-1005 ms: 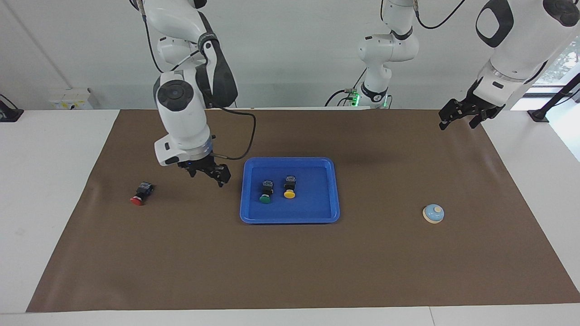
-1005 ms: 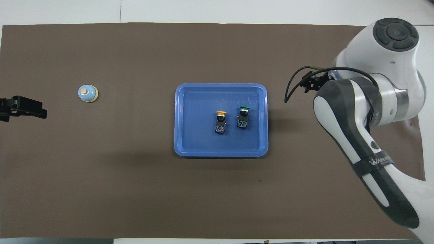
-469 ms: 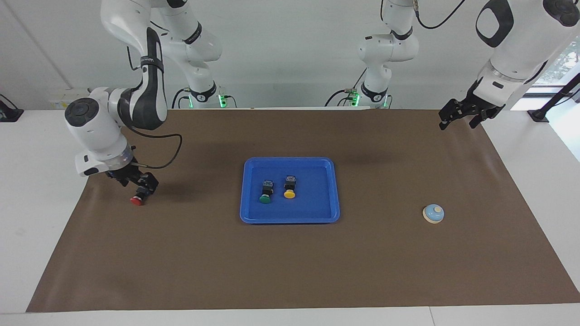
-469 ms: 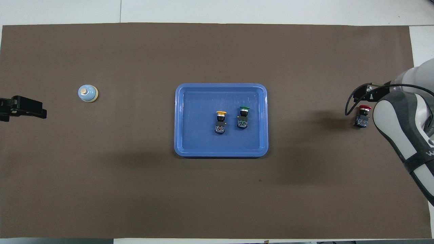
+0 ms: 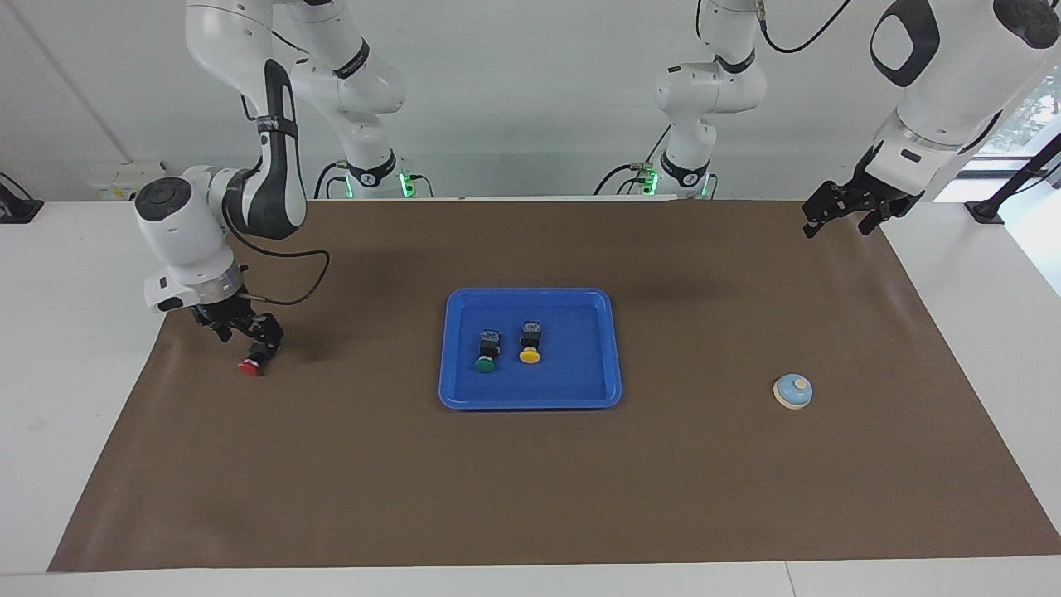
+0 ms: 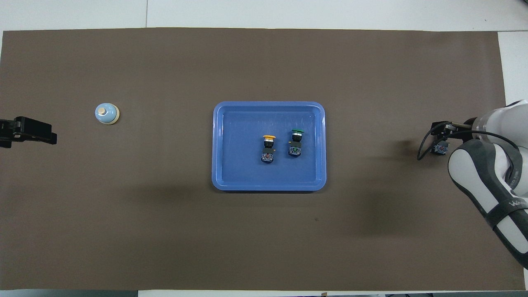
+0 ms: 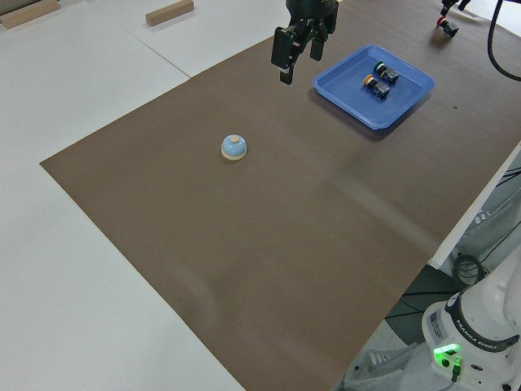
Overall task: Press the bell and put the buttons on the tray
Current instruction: 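Grasp the red-capped button with the right gripper, then carry the red button into the blue tray with the right gripper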
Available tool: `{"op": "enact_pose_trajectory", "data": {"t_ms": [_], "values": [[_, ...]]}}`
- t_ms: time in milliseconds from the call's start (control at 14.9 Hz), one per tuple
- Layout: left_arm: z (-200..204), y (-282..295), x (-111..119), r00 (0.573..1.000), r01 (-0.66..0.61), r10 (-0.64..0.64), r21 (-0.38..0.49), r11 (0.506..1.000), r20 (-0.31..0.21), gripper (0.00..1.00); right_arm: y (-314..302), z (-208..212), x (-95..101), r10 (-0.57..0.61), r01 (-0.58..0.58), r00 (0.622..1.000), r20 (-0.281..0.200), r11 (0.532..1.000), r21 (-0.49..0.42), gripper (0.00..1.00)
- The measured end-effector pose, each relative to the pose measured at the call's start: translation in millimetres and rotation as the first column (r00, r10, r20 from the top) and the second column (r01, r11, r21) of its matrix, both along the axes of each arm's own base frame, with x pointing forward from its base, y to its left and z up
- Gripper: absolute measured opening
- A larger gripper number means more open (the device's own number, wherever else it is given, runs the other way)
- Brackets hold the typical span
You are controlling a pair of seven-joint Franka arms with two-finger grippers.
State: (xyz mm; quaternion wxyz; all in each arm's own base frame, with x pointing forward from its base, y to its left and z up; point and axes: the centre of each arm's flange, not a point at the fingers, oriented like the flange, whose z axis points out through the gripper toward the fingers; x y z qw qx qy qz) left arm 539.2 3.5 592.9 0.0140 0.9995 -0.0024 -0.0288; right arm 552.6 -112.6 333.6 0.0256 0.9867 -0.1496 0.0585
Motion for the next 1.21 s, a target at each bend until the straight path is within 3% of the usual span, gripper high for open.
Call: {"op": "enact_pose_trajectory", "data": {"t_ms": [603, 1005, 1206], "values": [[0, 0, 0, 1.0, 0.0, 0.0, 0.0, 1.0, 0.0, 1.0, -2, -30, -12.1, -0.004, 0.004, 1.0, 0.031, 1.0, 0.0, 1.0], [0, 0, 0, 1.0, 0.0, 0.0, 0.0, 1.0, 0.0, 1.0, -12, -40, -13.6, -0.021, 0.021, 0.999, 0.028, 1.0, 0.002, 0.97], [0, 0, 0, 1.0, 0.0, 0.0, 0.0, 1.0, 0.0, 1.0, -12, -42, -13.8, -0.021, 0.021, 0.999, 0.025, 1.0, 0.002, 0.68]]}}
